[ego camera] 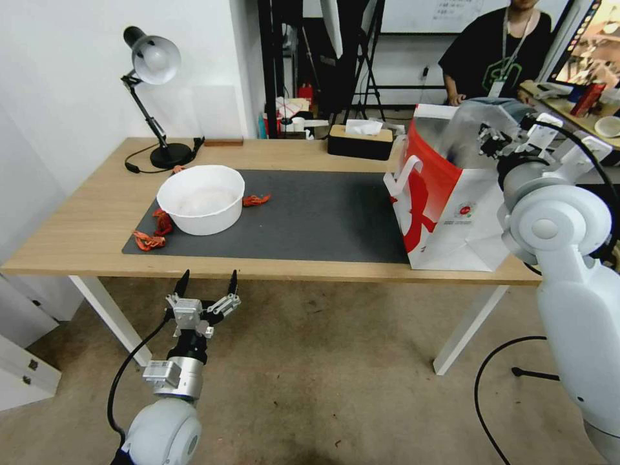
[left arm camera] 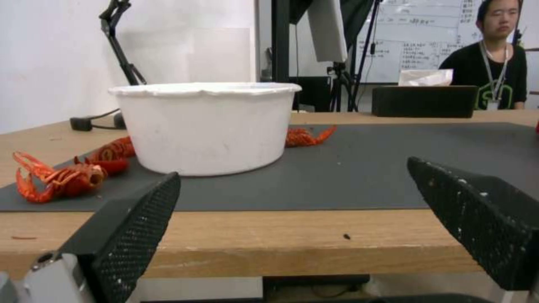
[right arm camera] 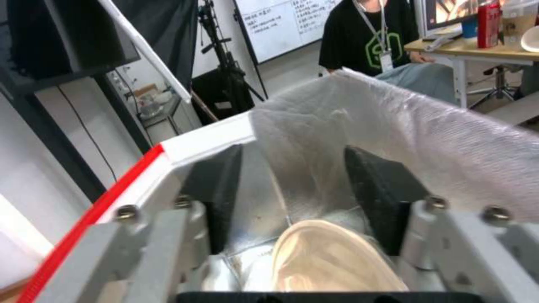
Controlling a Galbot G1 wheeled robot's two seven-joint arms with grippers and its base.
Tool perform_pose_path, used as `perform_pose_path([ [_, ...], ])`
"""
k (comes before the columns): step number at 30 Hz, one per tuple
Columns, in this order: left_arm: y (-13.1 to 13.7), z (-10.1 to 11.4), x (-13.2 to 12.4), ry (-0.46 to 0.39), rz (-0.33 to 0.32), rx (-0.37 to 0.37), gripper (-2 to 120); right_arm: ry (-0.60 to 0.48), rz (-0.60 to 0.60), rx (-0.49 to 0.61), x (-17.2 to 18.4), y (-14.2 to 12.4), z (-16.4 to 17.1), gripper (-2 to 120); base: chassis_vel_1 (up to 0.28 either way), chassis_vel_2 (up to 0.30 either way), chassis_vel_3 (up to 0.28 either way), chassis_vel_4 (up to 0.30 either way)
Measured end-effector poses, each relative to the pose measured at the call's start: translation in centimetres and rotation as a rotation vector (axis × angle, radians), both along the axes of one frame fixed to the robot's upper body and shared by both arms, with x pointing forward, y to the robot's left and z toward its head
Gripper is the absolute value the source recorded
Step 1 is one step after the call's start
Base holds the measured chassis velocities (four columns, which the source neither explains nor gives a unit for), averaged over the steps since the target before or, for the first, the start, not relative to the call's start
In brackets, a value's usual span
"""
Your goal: Close the takeout container lid, then place the container into the takeout bag.
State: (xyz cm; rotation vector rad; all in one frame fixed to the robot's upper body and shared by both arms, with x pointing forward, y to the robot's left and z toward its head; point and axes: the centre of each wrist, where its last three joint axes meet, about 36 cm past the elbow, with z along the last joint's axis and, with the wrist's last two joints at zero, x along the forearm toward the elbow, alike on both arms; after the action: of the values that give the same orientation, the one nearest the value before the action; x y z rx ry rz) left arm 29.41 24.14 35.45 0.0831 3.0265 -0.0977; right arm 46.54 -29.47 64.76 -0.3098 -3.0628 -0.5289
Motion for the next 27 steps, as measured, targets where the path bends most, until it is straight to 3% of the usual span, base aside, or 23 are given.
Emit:
perform_pose_path([
  [2, 0.0, 0.0, 0.0, 0.000, 0.000, 0.000, 100, -0.012, 0.002, 0.005, 0.0, 0.0, 0.1, 54, 0.000, 0.000, 0.000, 0.000],
  [5, 0.0, 0.0, -0.1, 0.000, 0.002, -0.001, 100, -0.135, 0.060, 0.070, -0.4, 0.0, 0.9, 69, 0.000, 0.000, 0.000, 0.000],
  [6, 0.0, 0.0, -0.1, 0.000, 0.002, -0.001, 100, -0.135, 0.060, 0.070, -0.4, 0.0, 0.9, 69, 0.000, 0.000, 0.000, 0.000],
  [10, 0.1, 0.1, -0.1, -0.004, 0.008, -0.001, 100, -0.353, 0.232, 0.143, -1.6, 0.4, 0.7, 89, 0.000, 0.000, 0.000, 0.000],
  [12, 0.1, 0.2, 0.0, -0.004, 0.008, -0.001, 100, -0.369, 0.249, 0.145, -1.7, 0.5, 0.7, 89, 0.000, 0.000, 0.000, 0.000],
  [13, 0.1, 0.2, -0.1, -0.005, 0.010, -0.002, 100, -0.410, 0.303, 0.146, -2.2, 0.8, 0.2, 97, 0.000, 0.000, 0.000, 0.000],
  [16, 0.1, 0.2, -0.1, -0.004, 0.012, -0.003, 100, -0.463, 0.398, 0.134, -3.0, 1.2, -0.6, 99, 0.000, 0.000, 0.000, 0.000],
  [18, 0.1, 0.2, -0.1, -0.004, 0.019, -0.005, 100, -0.487, 0.511, 0.085, -4.4, 2.0, -2.4, 100, 0.000, 0.000, 0.000, 0.000],
  [20, 0.1, 0.2, -0.1, -0.004, 0.020, -0.005, 100, -0.486, 0.515, 0.083, -4.5, 2.0, -2.4, 100, 0.000, 0.000, 0.000, 0.000],
  [22, 0.1, 0.3, -0.1, -0.005, 0.025, -0.007, 100, -0.460, 0.586, -0.043, -6.4, 2.9, -4.9, 100, 0.000, 0.000, 0.000, 0.000],
  [24, 0.1, 0.3, -0.1, -0.005, 0.026, -0.007, 100, -0.456, 0.590, -0.062, -6.7, 3.0, -5.2, 100, 0.000, 0.000, 0.000, 0.000],
  [26, 0.2, 0.3, -0.2, -0.003, 0.028, -0.007, 100, -0.421, 0.604, -0.191, -8.3, 3.7, -7.2, 100, 0.000, 0.000, 0.000, 0.000],
  [27, 0.2, 0.3, -0.2, -0.003, 0.028, -0.007, 100, -0.421, 0.604, -0.191, -8.3, 3.7, -7.2, 100, 0.000, 0.000, 0.000, 0.000],
])
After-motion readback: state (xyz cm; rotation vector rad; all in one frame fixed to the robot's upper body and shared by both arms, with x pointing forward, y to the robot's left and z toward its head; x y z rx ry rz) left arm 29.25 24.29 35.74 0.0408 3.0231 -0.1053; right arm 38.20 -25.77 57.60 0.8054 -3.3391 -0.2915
